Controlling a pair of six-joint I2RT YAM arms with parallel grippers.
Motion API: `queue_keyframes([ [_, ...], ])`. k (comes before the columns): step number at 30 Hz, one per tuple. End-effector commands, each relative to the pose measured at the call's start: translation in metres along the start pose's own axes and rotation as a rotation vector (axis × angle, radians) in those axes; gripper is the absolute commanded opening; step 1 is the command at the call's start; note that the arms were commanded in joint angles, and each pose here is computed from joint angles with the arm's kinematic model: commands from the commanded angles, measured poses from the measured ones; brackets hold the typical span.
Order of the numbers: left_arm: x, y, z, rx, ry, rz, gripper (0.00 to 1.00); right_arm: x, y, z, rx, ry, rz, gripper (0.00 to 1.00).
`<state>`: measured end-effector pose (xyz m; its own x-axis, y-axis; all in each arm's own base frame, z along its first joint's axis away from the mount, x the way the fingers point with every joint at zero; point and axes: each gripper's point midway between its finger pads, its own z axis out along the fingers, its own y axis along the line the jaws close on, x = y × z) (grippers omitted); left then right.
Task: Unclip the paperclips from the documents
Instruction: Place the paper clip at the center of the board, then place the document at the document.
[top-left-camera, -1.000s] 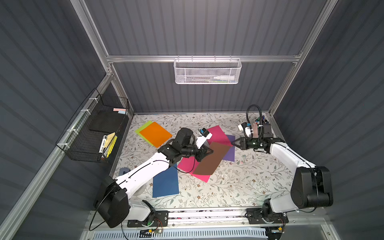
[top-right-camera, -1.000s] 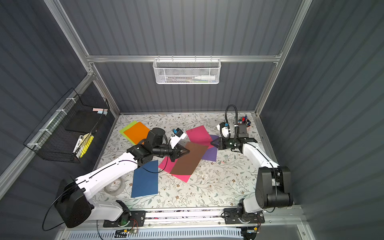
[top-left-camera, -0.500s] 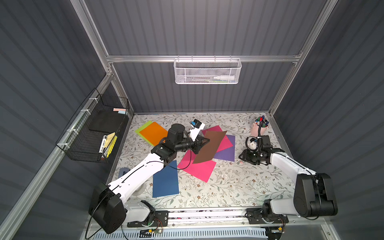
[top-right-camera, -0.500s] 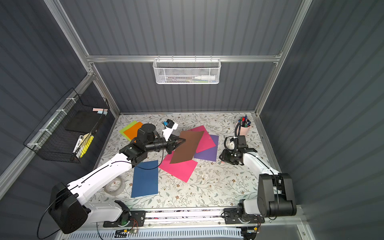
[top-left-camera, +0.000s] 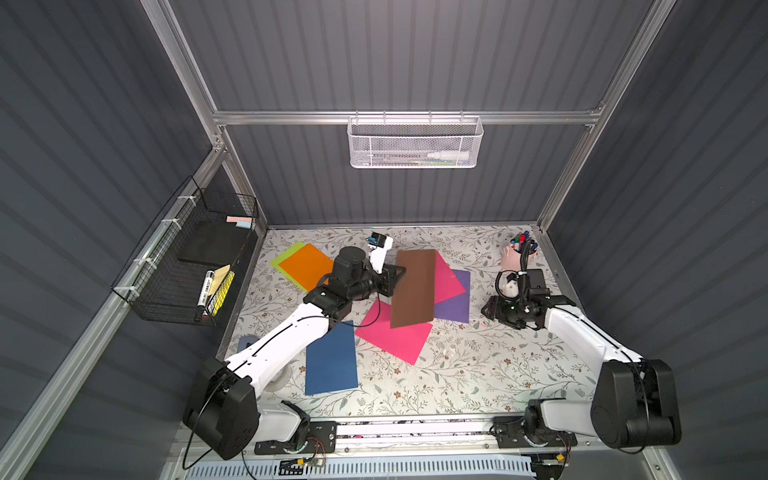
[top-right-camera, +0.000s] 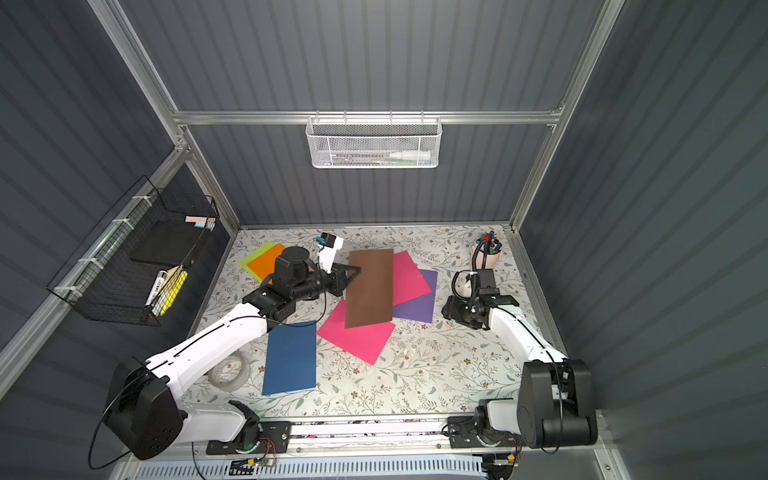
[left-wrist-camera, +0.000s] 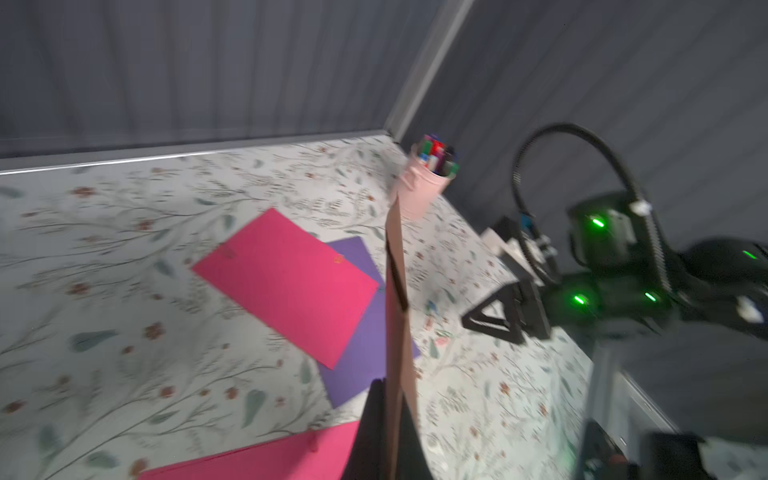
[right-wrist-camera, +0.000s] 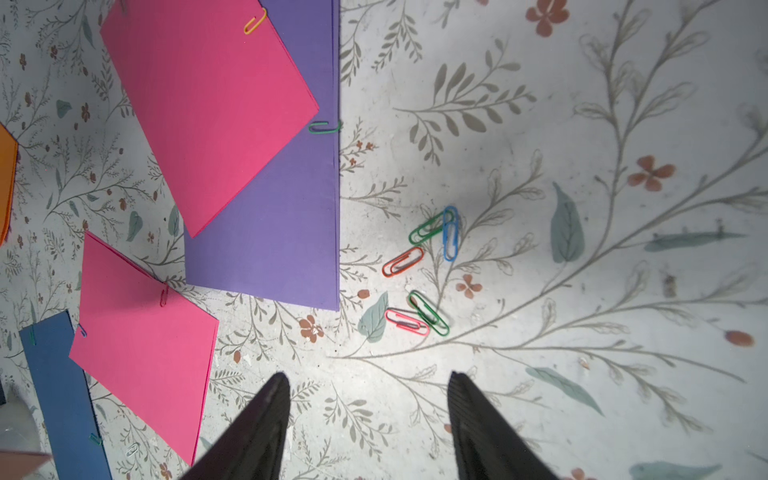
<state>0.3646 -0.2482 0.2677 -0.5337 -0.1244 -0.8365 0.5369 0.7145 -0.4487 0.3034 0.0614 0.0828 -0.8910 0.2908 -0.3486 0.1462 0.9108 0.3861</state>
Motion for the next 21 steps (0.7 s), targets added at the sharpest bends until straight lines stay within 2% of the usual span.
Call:
queue_keyframes([
  [1,-0.017,0.066,-0.012,-0.174,-0.119,-0.13,0.0,-0.002,0.012,-0.004,-0.041,-0.009,-0.027,0.64],
  [2,-0.021,0.081,-0.014,-0.171,-0.138,-0.141,0.0,0.001,0.019,-0.003,-0.083,0.008,-0.036,0.64],
  [7,-0.029,0.164,-0.014,-0.23,-0.189,-0.192,0.0,0.008,0.029,0.0,-0.109,0.042,-0.079,0.65],
  [10,-0.025,0.21,-0.008,-0.267,-0.184,-0.225,0.0,0.012,0.035,-0.001,-0.124,0.049,-0.102,0.66],
  [14,-0.013,0.267,-0.007,-0.386,-0.154,-0.278,0.0,0.015,0.045,-0.004,-0.156,0.055,-0.132,0.67],
  [18,-0.01,0.318,-0.021,-0.588,-0.155,-0.293,0.0,0.02,0.055,-0.002,-0.188,0.071,-0.165,0.67],
  [21,0.002,0.349,-0.021,-0.699,-0.1,-0.319,0.0,0.026,0.068,0.003,-0.228,0.105,-0.204,0.67],
])
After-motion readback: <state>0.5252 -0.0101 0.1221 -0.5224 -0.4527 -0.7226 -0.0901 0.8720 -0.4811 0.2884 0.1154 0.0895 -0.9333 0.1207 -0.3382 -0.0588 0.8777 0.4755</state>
